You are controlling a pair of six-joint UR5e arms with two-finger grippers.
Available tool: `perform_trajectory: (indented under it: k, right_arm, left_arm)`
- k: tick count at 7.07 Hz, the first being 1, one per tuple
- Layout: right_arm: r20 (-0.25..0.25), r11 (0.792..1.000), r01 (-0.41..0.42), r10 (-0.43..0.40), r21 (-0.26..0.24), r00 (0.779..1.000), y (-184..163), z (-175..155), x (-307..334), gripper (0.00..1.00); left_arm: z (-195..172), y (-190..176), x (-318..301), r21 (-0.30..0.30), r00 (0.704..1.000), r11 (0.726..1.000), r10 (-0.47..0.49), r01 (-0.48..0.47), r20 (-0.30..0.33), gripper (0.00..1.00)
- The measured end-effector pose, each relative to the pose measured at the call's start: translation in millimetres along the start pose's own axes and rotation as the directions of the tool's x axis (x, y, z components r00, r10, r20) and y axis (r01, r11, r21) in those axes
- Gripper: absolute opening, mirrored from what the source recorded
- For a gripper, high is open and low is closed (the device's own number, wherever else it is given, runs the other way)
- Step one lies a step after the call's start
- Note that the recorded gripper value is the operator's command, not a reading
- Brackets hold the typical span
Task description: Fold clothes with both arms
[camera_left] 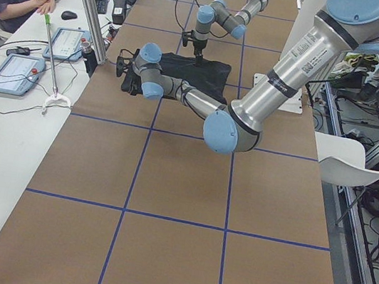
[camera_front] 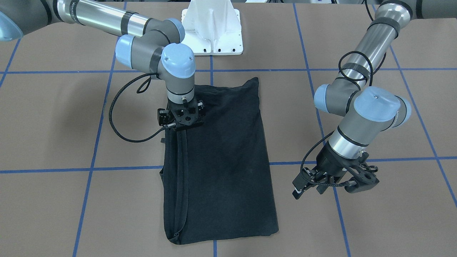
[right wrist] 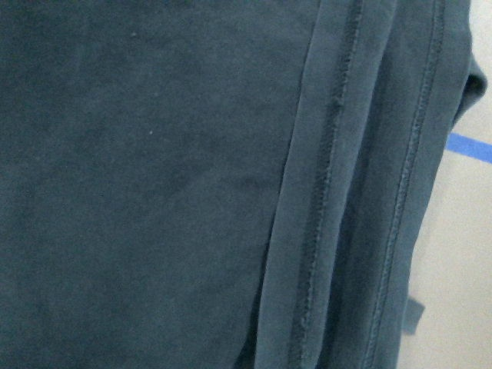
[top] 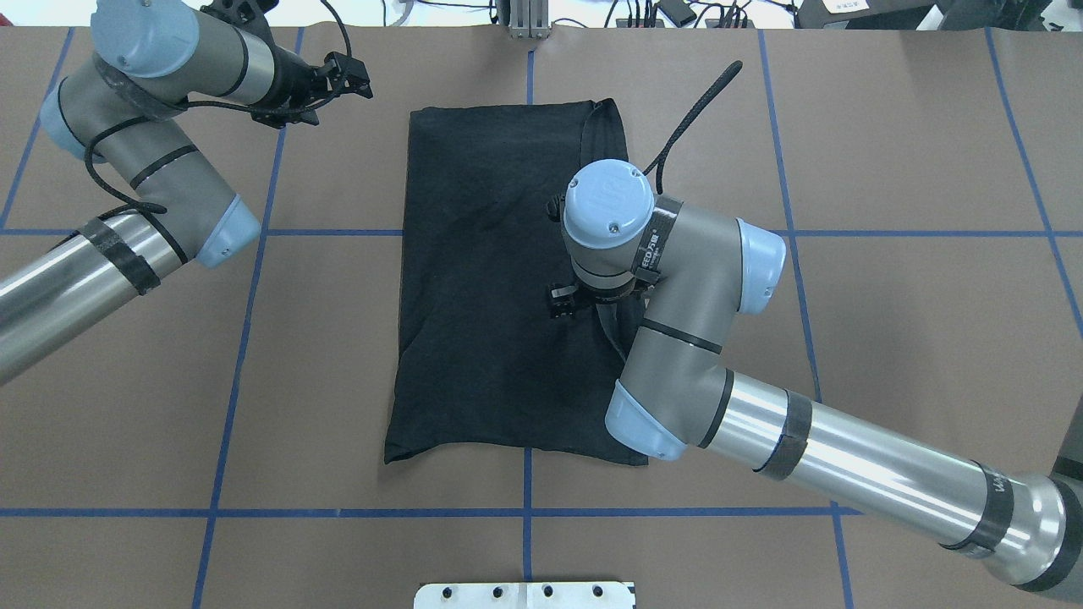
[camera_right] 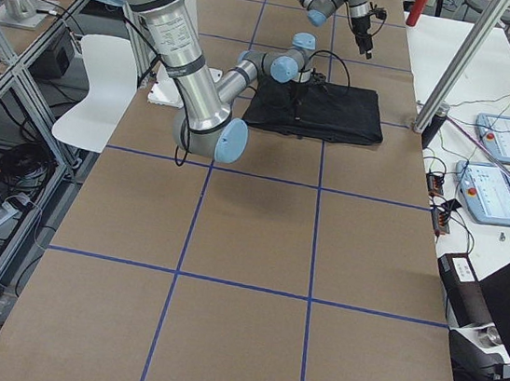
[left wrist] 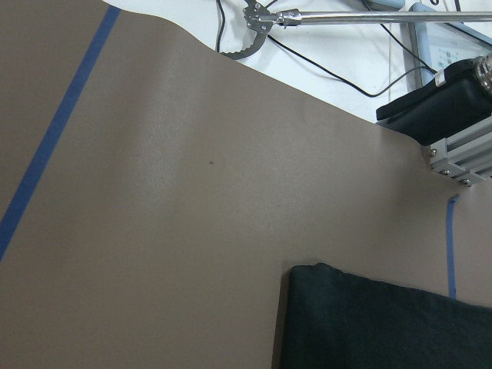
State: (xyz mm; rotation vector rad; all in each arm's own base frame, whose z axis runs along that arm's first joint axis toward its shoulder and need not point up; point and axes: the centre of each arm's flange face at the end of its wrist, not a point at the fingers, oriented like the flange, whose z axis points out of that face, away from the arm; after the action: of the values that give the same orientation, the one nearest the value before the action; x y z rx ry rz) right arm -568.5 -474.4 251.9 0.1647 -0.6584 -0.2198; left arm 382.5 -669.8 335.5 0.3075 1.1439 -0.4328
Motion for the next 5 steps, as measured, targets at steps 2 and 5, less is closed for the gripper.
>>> perform_trajectory:
  k: [2, 5]
  right_arm:
    - [-0.019, 1.0, -0.02, 0.02, -0.005, 1.0, -8.6, 8.2, 14.5, 1.0]
    - [-0.037, 0.999, -0.022, 0.021, -0.036, 0.999, -2.8, 18.5, 13.7, 1.0]
  left_arm:
    - [-0.6, 0.0, 1.1, 0.0, 1.0, 1.0, 0.0, 0.0, -0.002, 1.0]
    - [-1.2, 0.1, 1.9, 0.001, 1.0, 1.0, -0.002, 0.002, -0.004, 1.0]
